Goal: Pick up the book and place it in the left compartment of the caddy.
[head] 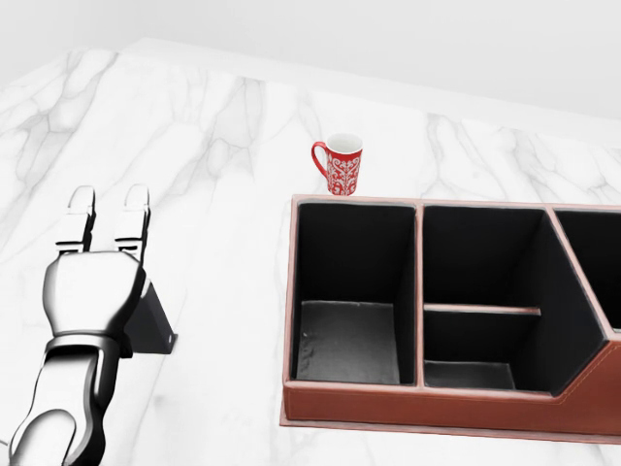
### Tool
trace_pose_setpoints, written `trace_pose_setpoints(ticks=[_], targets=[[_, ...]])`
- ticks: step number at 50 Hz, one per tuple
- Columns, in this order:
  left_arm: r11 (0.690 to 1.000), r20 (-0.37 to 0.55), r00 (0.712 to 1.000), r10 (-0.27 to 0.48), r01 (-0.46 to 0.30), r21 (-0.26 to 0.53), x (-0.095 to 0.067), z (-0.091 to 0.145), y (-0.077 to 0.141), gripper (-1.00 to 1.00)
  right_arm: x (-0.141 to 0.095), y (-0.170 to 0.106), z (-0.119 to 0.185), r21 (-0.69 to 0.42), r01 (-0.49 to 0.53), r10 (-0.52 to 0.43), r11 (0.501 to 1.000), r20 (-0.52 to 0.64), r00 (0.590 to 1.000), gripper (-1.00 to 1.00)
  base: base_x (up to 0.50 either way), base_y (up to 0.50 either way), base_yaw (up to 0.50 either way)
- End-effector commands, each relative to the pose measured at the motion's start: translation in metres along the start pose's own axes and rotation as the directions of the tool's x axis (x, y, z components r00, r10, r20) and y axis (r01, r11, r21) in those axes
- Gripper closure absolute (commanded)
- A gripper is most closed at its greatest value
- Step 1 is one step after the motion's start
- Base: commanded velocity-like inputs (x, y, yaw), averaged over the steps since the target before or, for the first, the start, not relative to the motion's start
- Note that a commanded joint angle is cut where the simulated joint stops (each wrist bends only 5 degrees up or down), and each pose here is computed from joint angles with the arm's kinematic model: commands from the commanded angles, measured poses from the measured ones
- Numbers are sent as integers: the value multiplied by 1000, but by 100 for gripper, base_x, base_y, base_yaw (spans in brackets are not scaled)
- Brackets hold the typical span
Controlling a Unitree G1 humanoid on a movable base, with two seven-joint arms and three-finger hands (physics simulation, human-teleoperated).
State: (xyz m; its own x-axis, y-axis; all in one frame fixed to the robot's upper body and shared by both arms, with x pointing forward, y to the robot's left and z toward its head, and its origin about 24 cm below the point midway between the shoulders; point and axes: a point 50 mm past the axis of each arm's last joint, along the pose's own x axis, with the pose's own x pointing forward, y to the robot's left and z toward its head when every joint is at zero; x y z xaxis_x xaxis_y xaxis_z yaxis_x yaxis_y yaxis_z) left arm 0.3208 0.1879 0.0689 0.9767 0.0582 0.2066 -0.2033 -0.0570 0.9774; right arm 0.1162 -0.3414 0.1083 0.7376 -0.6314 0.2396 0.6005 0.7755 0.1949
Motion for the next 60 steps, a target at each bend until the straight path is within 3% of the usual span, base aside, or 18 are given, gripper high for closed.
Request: trace_pose_setpoints(ticks=[1, 5, 7, 20, 32, 42, 44, 60], targets=[[999, -12, 999, -42, 42, 35, 13, -7, 0, -100, -1, 0, 1, -1, -2, 2, 1000, 2, 1000, -100, 0, 0, 0], [997, -18, 998, -68, 68, 35, 16, -8, -7, -100, 0, 0, 0, -1, -2, 2, 1000, 1, 1000, -100, 0, 0, 0], [995, -1, 998, -61, 61, 76, 18, -6, -10, -100, 1, 0, -2, -1, -3, 3, 1000, -6, 1000, -100, 0, 0, 0], [993, -20, 994, -103, 104, 47, 29, -6, -26, -100, -1, 0, 2, -3, -1, 1, 1000, 8, 1000, -100, 0, 0, 0], [981, -80, 979, -187, 190, 43, 32, -17, -42, -100, 1, 0, -4, 0, 3, -3, 1000, -14, 1000, -100, 0, 0, 0], [982, -109, 977, -181, 185, 28, 33, -23, -42, -100, 0, 0, 0, -6, 3, -3, 1000, -2, 1000, -100, 0, 0, 0], [988, -106, 984, -146, 150, 32, 35, -22, -39, -100, 0, 0, -2, -4, 3, -3, 1000, -9, 1000, -100, 0, 0, 0], [959, -102, 958, -270, 276, 58, 29, -21, -52, -100, 0, 0, -1, -9, 5, -5, 1000, -3, 1000, -100, 0, 0, 0]])
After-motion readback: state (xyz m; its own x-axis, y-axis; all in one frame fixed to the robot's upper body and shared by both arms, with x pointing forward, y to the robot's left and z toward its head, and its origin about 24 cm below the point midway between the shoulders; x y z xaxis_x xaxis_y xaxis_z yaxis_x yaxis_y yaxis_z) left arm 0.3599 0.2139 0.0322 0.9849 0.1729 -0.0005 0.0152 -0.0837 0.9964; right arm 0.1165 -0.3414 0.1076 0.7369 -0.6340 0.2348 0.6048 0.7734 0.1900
